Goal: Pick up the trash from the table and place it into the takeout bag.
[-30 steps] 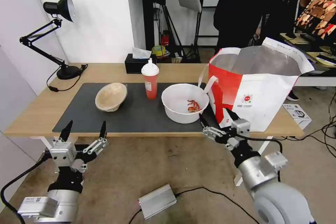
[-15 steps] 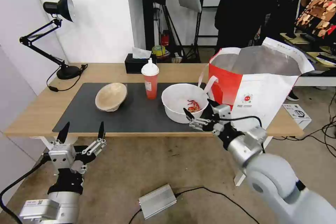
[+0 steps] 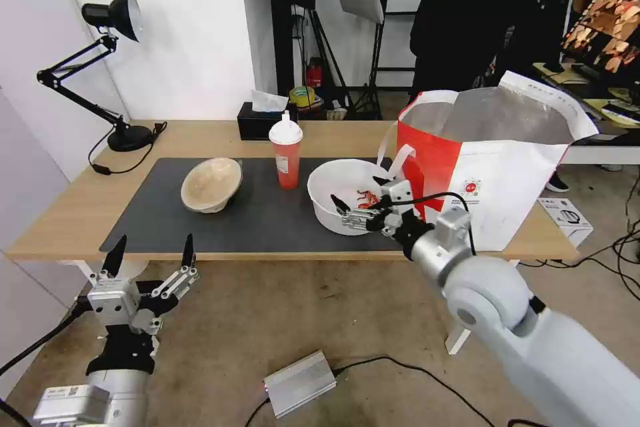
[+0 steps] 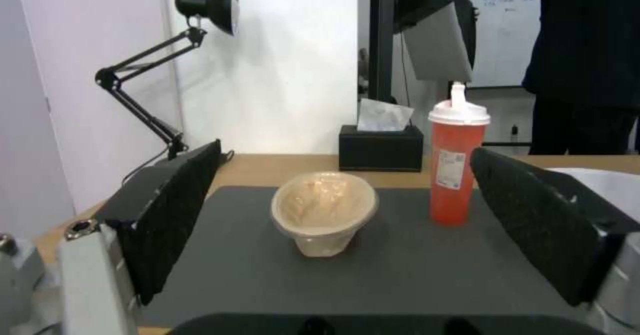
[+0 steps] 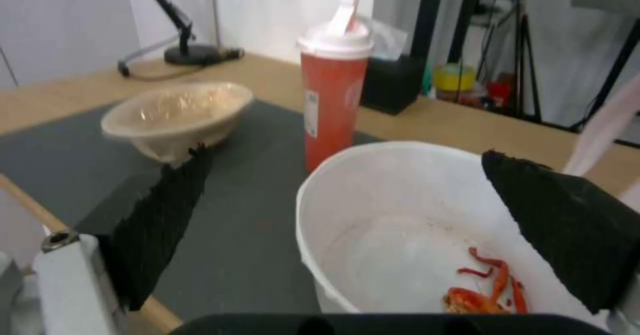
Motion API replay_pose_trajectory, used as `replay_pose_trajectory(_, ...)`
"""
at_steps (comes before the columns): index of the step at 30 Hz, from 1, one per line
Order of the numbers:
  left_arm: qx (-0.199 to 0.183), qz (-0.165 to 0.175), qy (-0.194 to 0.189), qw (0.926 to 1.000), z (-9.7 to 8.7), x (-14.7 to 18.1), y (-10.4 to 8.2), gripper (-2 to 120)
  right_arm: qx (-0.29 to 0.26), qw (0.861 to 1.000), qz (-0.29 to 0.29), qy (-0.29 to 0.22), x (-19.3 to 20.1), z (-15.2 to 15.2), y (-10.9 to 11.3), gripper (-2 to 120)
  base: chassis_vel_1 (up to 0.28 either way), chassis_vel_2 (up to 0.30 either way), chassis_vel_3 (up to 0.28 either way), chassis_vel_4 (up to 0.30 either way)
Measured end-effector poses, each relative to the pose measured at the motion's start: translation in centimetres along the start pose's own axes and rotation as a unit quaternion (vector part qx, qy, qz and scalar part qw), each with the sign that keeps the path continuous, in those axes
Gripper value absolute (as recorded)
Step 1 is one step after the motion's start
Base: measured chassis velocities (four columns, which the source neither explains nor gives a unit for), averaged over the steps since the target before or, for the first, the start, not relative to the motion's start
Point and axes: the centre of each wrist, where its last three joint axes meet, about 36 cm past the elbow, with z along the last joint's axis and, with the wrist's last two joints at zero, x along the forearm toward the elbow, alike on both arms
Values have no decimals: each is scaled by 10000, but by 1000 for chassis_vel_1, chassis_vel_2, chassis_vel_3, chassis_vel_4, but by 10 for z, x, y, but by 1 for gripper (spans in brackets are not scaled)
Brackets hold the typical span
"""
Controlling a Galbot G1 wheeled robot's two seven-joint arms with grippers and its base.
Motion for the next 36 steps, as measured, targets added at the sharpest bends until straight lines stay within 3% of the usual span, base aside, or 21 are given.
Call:
replay_pose_trajectory(8, -15, -15, 5, 10000, 0, 0, 1, 100, 53, 9989, -328, 343, -33, -14, -7, 100, 0, 0, 0, 0)
replay_pose_trajectory(21, 4, -13, 29, 10000, 0, 0, 1, 100, -195, 9883, -318, 1480, -64, -29, -1, 100, 0, 0, 0, 0)
replay_pose_trajectory(36, 49, 15, 10, 10000, 0, -1, -1, 100, -251, 9824, -79, 1850, -85, -16, 0, 100, 0, 0, 0, 0)
